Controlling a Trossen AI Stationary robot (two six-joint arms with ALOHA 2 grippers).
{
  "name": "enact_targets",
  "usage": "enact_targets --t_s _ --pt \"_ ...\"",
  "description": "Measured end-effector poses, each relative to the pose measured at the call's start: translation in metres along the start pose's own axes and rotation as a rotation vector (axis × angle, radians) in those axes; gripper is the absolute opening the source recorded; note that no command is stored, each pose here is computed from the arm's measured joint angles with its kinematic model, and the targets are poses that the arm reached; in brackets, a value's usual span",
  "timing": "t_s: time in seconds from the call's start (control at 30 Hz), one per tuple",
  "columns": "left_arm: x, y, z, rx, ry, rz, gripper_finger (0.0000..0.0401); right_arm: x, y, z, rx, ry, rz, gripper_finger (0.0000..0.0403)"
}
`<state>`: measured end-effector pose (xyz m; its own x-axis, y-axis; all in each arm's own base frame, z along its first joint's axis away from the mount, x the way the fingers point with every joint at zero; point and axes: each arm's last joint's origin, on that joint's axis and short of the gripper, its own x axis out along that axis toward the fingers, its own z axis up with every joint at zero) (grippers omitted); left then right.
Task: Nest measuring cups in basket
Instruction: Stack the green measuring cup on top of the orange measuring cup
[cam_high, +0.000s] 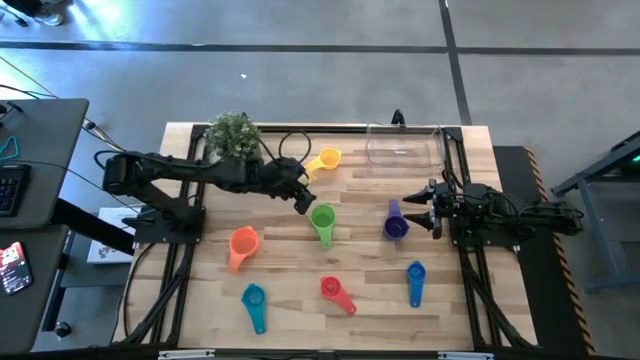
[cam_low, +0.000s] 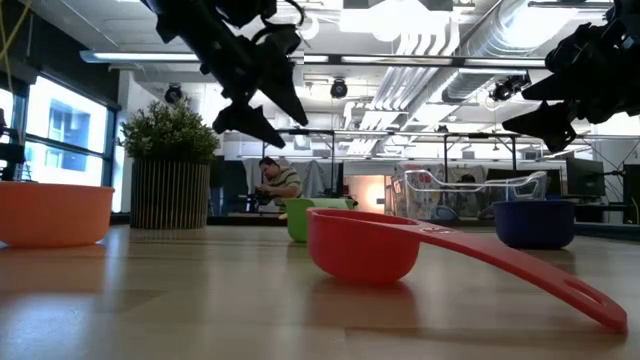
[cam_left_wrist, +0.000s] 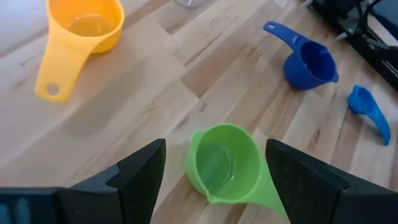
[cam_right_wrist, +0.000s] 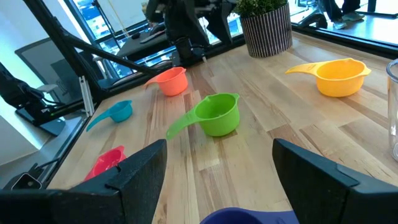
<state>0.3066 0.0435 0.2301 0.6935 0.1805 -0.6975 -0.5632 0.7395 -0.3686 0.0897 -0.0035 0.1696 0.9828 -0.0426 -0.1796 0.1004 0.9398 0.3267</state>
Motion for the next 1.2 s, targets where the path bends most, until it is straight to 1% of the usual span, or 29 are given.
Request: enact_targets --t_s 0.37,0.6,0.77,0.9,1.2 --pt "0.03 -0.005 -0.014 -0.018 0.03 0.026 0.0266 0.0 0.0 0.0 0.0 0.0 0.0 0.0284" --pt "0.049 -0.003 -0.024 -0.024 0.077 0.055 0.0266 0.0 0.0 0.0 0.0 0.0 0.0 0.0284" --pt "0.056 -0.002 -0.029 -0.009 0.103 0.066 0.0266 0.0 0.0 0.0 0.0 0.0 0.0 0.0284" --pt "0.061 -0.002 -0.033 -0.007 0.132 0.052 0.0266 0.0 0.0 0.0 0.0 0.0 0.0 0.0284" --pt "0.064 -0.002 -0.038 0.02 0.153 0.072 0.0266 0.0 0.0 0.0 0.0 0.0 0.0 0.0284"
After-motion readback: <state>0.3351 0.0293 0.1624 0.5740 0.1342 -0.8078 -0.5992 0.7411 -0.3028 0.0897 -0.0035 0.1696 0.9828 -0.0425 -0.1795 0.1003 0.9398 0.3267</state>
